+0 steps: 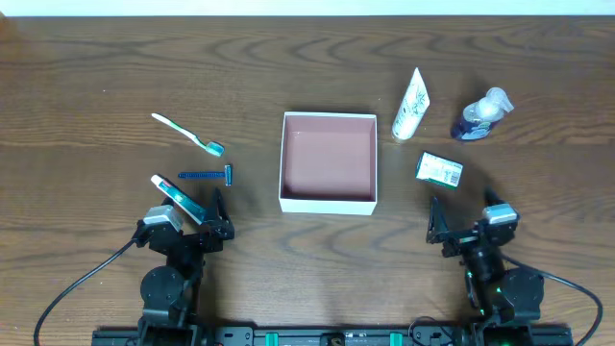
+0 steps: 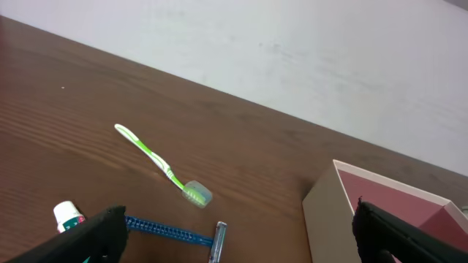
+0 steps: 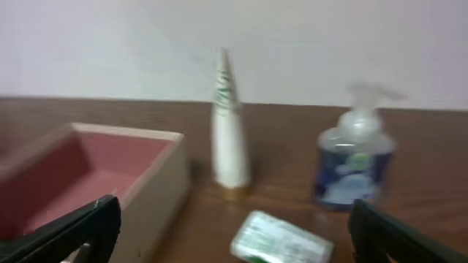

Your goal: Pack container

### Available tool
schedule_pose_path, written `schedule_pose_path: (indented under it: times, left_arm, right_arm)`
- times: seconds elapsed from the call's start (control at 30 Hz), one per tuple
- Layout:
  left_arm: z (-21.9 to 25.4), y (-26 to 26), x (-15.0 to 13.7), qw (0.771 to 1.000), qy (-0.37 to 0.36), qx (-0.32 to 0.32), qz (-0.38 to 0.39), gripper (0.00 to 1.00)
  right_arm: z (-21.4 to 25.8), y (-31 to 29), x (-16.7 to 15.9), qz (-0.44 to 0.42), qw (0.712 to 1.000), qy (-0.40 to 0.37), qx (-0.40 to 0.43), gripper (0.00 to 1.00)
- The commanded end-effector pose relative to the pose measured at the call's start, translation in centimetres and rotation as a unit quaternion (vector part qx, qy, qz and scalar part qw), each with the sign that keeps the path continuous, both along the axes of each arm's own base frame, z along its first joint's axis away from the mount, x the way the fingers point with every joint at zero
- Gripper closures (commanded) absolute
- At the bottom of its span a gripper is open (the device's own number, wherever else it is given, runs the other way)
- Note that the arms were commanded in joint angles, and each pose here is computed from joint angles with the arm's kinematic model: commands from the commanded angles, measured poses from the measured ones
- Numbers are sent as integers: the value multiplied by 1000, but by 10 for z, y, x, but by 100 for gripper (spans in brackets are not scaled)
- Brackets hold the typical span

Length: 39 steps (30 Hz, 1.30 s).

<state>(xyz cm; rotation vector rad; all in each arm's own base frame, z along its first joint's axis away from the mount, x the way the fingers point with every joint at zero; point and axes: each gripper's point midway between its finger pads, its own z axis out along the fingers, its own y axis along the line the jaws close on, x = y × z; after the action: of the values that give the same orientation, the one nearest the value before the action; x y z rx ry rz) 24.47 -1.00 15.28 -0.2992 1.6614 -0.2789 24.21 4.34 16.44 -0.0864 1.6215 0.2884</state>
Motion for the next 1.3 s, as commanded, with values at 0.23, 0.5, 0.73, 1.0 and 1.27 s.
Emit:
schedule_pose_path:
  times: [0.23,0.5,0.73,1.0,1.27]
  left_arm:
    - [-20,3,-1,999,31,14,6,2]
    - [-20,3,-1,999,31,14,6,2]
    - [-20,3,-1,999,31,14,6,2]
    - [-20,3,-1,999,31,14,6,2]
    - [-20,3,-1,999,31,14,6,2]
  right_arm:
    - [49,46,-25,148,988,-28,37,1]
    - [128,50,-5,163,986,36,-30,1]
    - [161,51,45,186,958,202,-79,1]
    - [187,64,104,216,937,272,-30,1]
    - [143,39,152,148,937,307,-79,3]
